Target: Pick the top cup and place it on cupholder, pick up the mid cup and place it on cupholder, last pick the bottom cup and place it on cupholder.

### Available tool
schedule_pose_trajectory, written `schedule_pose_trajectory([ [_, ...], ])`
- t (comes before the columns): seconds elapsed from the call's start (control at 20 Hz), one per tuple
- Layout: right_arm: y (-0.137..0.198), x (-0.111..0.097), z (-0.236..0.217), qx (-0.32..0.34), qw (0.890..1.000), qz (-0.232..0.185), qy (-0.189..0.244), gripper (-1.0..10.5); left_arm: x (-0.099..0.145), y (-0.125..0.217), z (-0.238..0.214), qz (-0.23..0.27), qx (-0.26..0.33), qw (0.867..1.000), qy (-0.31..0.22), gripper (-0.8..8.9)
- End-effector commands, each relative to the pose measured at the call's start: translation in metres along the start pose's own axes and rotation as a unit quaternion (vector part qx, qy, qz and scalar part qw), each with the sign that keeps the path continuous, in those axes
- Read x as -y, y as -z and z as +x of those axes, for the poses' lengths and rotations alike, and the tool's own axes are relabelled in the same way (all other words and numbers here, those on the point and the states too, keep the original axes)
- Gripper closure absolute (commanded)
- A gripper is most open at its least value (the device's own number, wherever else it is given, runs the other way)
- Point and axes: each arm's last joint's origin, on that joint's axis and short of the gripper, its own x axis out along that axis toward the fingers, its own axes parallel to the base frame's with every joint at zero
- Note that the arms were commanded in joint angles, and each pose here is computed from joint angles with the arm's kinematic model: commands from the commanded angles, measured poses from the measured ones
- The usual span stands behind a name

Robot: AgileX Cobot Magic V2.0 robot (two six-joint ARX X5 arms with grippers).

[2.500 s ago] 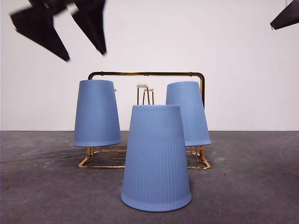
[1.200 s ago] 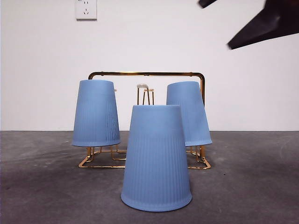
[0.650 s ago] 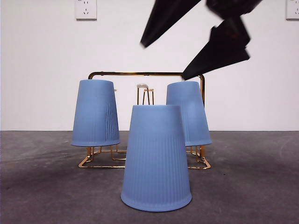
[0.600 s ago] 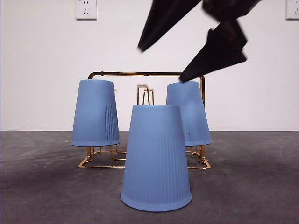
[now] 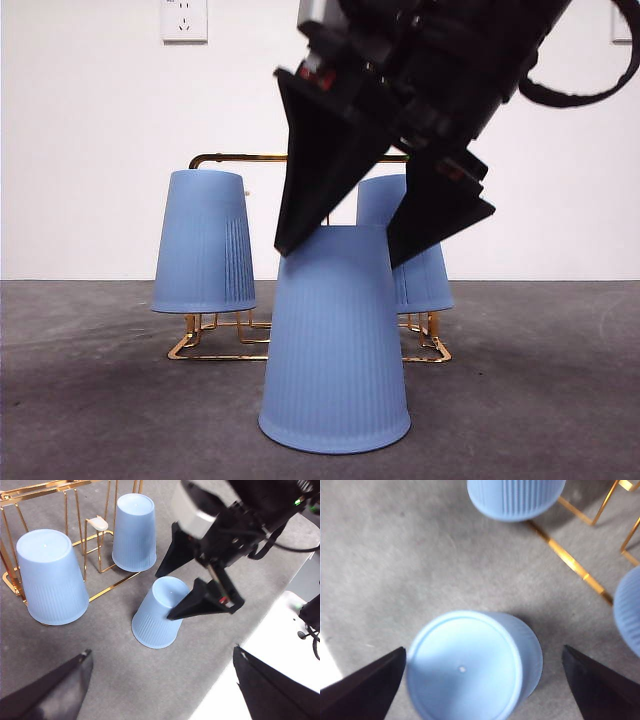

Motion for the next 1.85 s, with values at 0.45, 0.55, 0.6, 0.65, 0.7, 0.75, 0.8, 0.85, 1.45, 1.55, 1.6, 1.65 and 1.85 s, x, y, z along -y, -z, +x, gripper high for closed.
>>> schedule_pose_trajectory([
  [0.45, -0.004, -0.006, 0.006, -0.002, 1.000, -0.015, -0.009, 6.5, 0.001, -0.003, -0.001, 0.001, 0.007, 1.000, 0.004, 3.78],
  [0.55, -0.005, -0.007, 0.004, 0.002, 1.000, -0.016, -0.009, 6.5, 0.001, -0.003, -0.001, 0.001, 0.007, 1.000, 0.004, 3.78],
  [0.6, -0.006, -0.007, 0.002, 0.006, 1.000, -0.017, -0.009, 6.5, 0.001, -0.003, -0.001, 0.001, 0.007, 1.000, 0.004, 3.78],
  [0.65, -0.009, -0.009, -0.003, 0.014, 1.000, -0.019, -0.009, 6.5, 0.001, -0.003, -0.001, 0.001, 0.007, 1.000, 0.004, 3.78],
  [0.7, -0.014, -0.010, -0.009, 0.023, 0.999, -0.021, -0.010, 6.5, 0.001, -0.003, -0.001, 0.001, 0.007, 1.000, 0.004, 3.78],
  [0.75, -0.019, -0.012, -0.017, 0.031, 0.999, -0.023, -0.011, 6.5, 0.001, -0.003, -0.001, 0.001, 0.007, 1.000, 0.004, 3.78],
  [0.8, -0.025, -0.015, -0.026, 0.039, 0.999, -0.026, -0.010, 6.5, 0.001, -0.003, -0.001, 0.001, 0.007, 1.000, 0.004, 3.78],
  [0.85, -0.033, -0.018, -0.035, 0.047, 0.998, -0.030, -0.009, 6.5, 0.001, -0.003, -0.001, 0.001, 0.007, 1.000, 0.004, 3.78],
  [1.45, -0.108, -0.023, -0.119, 0.186, 0.978, -0.067, 0.069, 6.5, 0.001, -0.004, -0.001, 0.002, 0.008, 1.000, 0.004, 3.78],
  [1.55, -0.113, -0.015, -0.111, 0.180, 0.979, -0.062, 0.076, 6.5, 0.001, -0.004, -0.001, 0.002, 0.008, 1.000, 0.004, 3.78],
  [1.6, -0.115, -0.011, -0.104, 0.175, 0.979, -0.064, 0.079, 6.5, 0.001, -0.004, -0.001, 0.002, 0.008, 1.000, 0.004, 3.78],
  [1.65, -0.117, -0.007, -0.098, 0.171, 0.980, -0.062, 0.082, 6.5, 0.001, -0.003, -0.001, 0.002, 0.008, 1.000, 0.004, 3.78],
  [1.85, -0.121, 0.008, -0.069, 0.139, 0.985, -0.050, 0.085, 6.5, 0.001, -0.003, -0.001, 0.002, 0.008, 1.000, 0.004, 3.78],
])
